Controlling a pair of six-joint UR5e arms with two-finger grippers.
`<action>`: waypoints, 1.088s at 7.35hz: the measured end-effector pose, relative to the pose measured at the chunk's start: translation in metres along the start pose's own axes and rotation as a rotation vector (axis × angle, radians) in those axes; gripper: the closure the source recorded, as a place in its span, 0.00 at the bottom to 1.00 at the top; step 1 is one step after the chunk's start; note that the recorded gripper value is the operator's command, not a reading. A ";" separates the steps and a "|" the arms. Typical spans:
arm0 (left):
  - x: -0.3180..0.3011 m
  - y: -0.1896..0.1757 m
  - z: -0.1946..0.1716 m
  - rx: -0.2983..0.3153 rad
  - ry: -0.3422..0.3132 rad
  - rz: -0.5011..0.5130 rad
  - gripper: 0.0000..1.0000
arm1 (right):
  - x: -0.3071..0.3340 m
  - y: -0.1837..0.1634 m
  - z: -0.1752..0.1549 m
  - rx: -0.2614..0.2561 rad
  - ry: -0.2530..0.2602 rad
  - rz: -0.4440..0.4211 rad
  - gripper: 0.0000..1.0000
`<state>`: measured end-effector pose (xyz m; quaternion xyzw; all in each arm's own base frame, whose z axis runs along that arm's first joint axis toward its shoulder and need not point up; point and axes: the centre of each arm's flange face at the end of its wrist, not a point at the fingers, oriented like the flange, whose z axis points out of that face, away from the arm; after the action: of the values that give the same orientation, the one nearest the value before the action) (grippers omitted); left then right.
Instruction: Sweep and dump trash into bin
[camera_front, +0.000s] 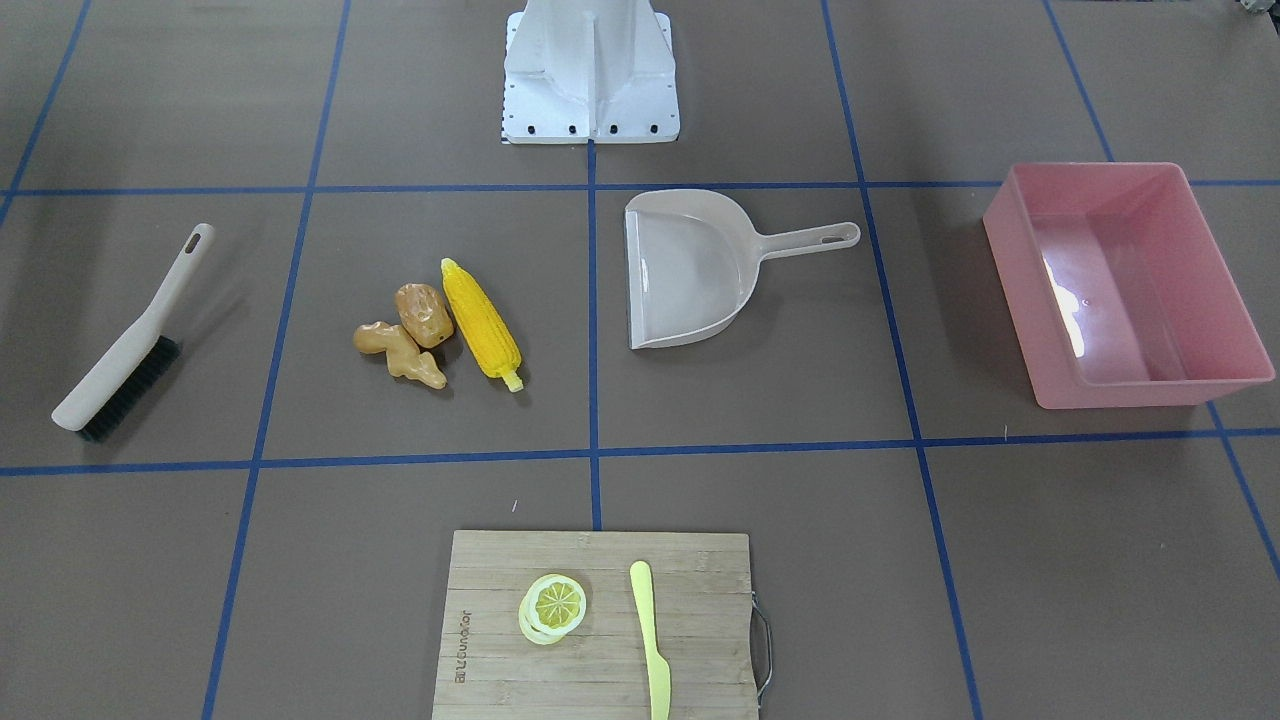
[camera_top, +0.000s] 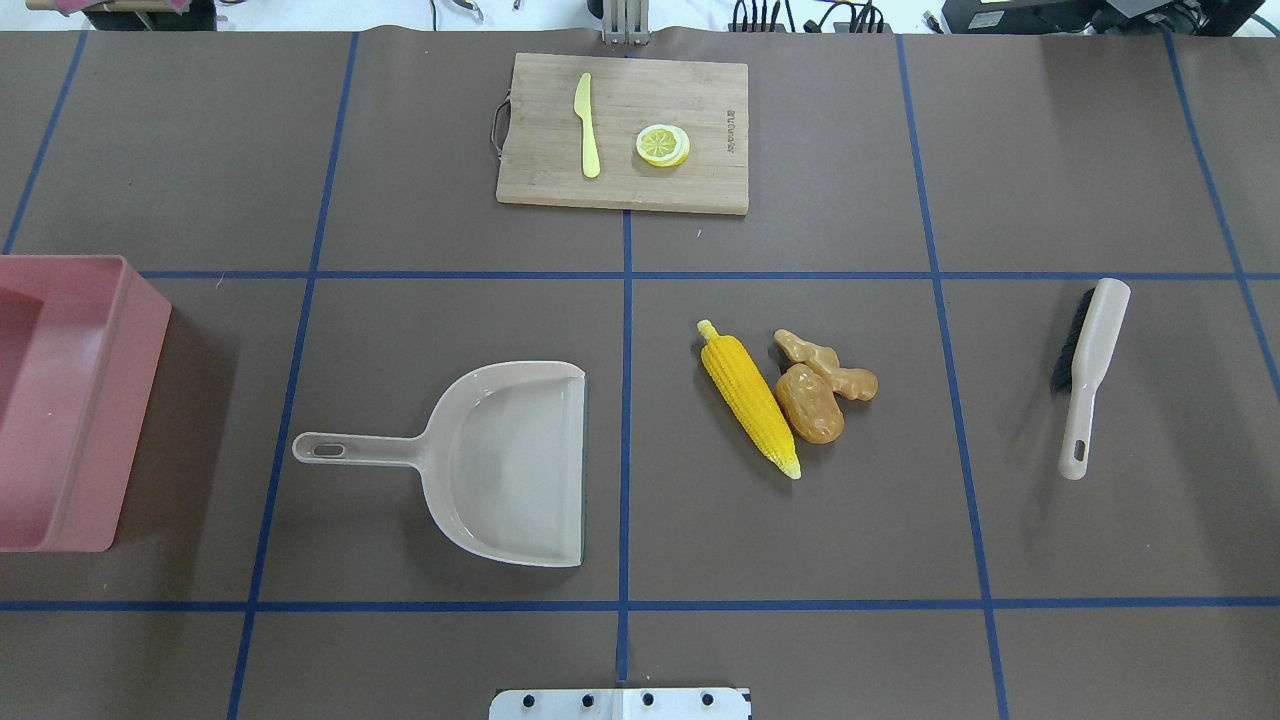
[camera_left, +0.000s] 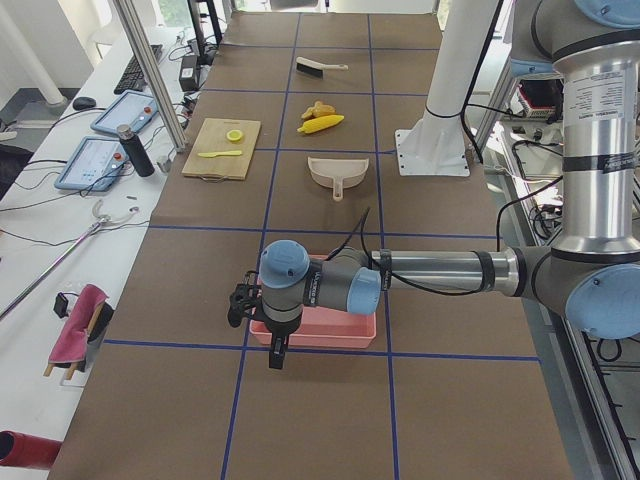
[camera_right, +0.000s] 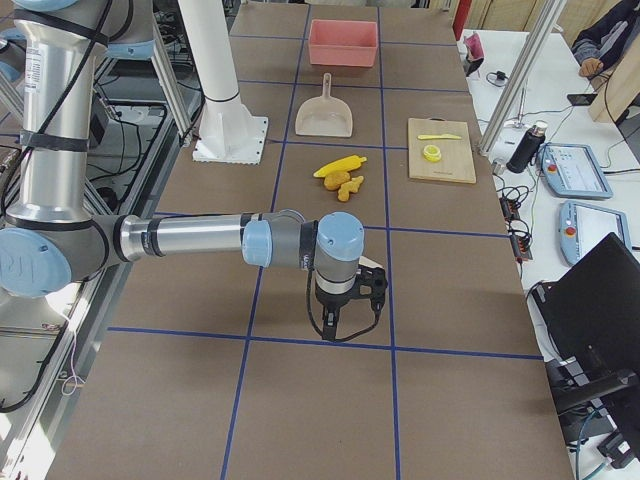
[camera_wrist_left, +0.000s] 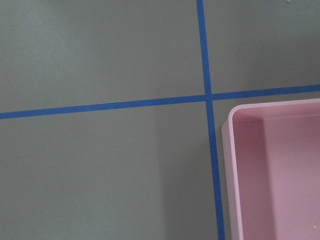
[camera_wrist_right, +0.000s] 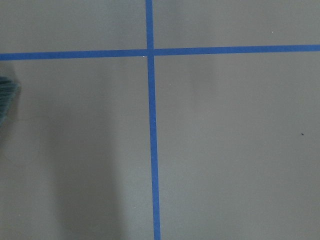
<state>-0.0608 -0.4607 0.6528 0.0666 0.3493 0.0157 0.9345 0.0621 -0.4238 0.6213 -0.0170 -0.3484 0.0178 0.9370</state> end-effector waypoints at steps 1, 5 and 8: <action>0.000 0.000 0.000 0.000 0.000 0.000 0.01 | 0.000 0.000 0.000 0.001 0.005 -0.001 0.00; -0.001 0.000 0.001 -0.001 0.000 -0.001 0.01 | 0.007 0.006 0.007 -0.009 0.005 0.010 0.00; -0.001 0.001 0.001 -0.002 -0.001 -0.002 0.01 | 0.006 0.006 0.006 -0.006 0.003 0.020 0.00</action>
<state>-0.0609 -0.4603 0.6544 0.0653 0.3489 0.0152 0.9348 0.0624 -0.4175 0.6294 -0.0236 -0.3470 0.0262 0.9372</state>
